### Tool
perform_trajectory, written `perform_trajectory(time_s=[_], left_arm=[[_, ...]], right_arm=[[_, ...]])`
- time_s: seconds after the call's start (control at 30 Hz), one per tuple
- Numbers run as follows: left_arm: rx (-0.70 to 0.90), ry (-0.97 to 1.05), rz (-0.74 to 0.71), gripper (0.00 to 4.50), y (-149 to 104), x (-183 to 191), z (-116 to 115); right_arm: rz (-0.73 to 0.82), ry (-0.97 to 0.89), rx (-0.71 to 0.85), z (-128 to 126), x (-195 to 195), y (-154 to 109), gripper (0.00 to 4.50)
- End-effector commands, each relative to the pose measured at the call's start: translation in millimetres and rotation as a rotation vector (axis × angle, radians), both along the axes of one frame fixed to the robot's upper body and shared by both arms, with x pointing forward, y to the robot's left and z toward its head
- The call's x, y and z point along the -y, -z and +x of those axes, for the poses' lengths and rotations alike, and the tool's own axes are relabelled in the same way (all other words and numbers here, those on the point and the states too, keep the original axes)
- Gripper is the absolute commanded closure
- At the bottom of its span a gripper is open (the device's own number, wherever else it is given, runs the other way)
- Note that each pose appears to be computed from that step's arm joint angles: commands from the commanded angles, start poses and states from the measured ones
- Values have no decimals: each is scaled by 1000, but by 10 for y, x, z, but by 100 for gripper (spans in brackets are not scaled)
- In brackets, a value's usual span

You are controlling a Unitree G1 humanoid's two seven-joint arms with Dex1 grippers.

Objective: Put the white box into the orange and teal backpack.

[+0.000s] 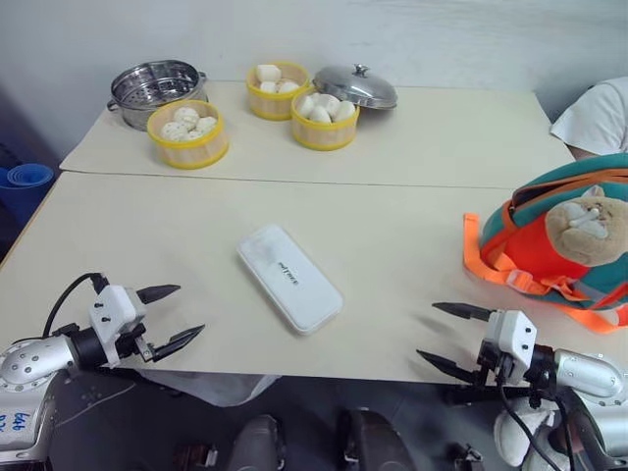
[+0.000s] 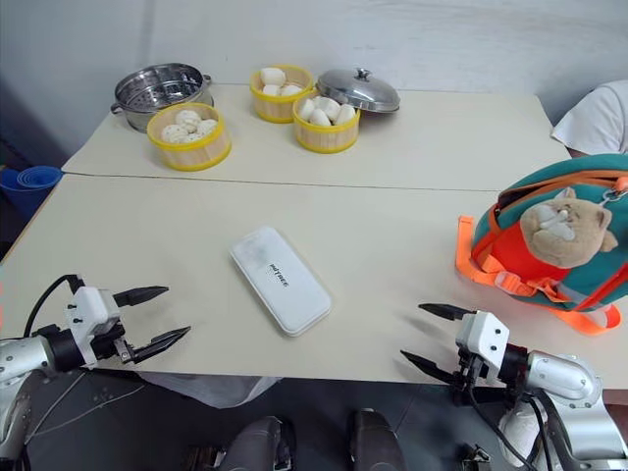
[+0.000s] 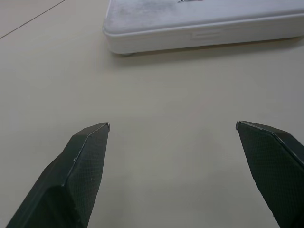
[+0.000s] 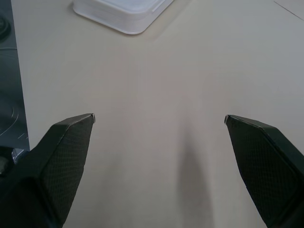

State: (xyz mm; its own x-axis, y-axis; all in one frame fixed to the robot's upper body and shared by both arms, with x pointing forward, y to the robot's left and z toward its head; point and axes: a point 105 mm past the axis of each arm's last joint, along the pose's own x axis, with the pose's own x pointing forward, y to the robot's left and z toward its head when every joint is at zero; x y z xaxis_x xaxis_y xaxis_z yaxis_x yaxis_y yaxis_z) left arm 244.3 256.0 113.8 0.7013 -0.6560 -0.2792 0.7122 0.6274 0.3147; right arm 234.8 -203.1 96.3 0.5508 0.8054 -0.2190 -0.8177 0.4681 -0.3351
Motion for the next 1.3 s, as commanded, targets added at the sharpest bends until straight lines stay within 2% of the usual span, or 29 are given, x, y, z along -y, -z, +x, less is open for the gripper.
perform_trajectory(time_s=[0.03, 0.1, 0.17, 0.2, 0.27, 0.37, 0.5, 0.6, 0.63, 0.73, 0.93, 1.2, 1.3], left_arm=[[54, -2, -20, 2, -140, 40, 21], [22, -7, -83, 2, -206, 63, 70], [15, -3, -83, 2, -299, 45, 165], [28, -12, -90, 42, -361, 21, 225], [92, -84, -99, 88, -508, -78, 466], [143, -141, -83, 190, -609, -98, 853], [128, -106, -73, 315, -563, 208, 1362], [108, -67, -67, 409, -473, 411, 1554], [103, -78, -69, 445, -445, 462, 1625], [72, -48, -79, 448, -364, 642, 1711], [26, 93, -75, 448, -242, 881, 1635], [-41, 214, -124, 448, -118, 1000, 1326], [-75, 279, -101, 448, -22, 1057, 1078]], right_arm=[[27, -22, 7, -30, -39, -80, 0], [62, -43, -5, -38, -113, -131, 0], [112, -80, -45, -38, -246, -192, 0], [137, -94, -73, -40, -304, -216, 38], [169, -129, -119, -36, -468, -244, 91], [90, -290, -169, -164, -761, -151, 202], [57, -358, -135, -64, -1064, -105, 340], [13, -396, -121, -26, -1164, -40, 443], [6, -405, -125, -13, -1197, -17, 450], [3, -422, -146, 26, -1306, 5, 450], [0, -372, -114, 163, -1394, -21, 450], [-15, -276, -52, 372, -1162, -166, 450], [-37, -212, -36, 479, -965, -223, 450]])
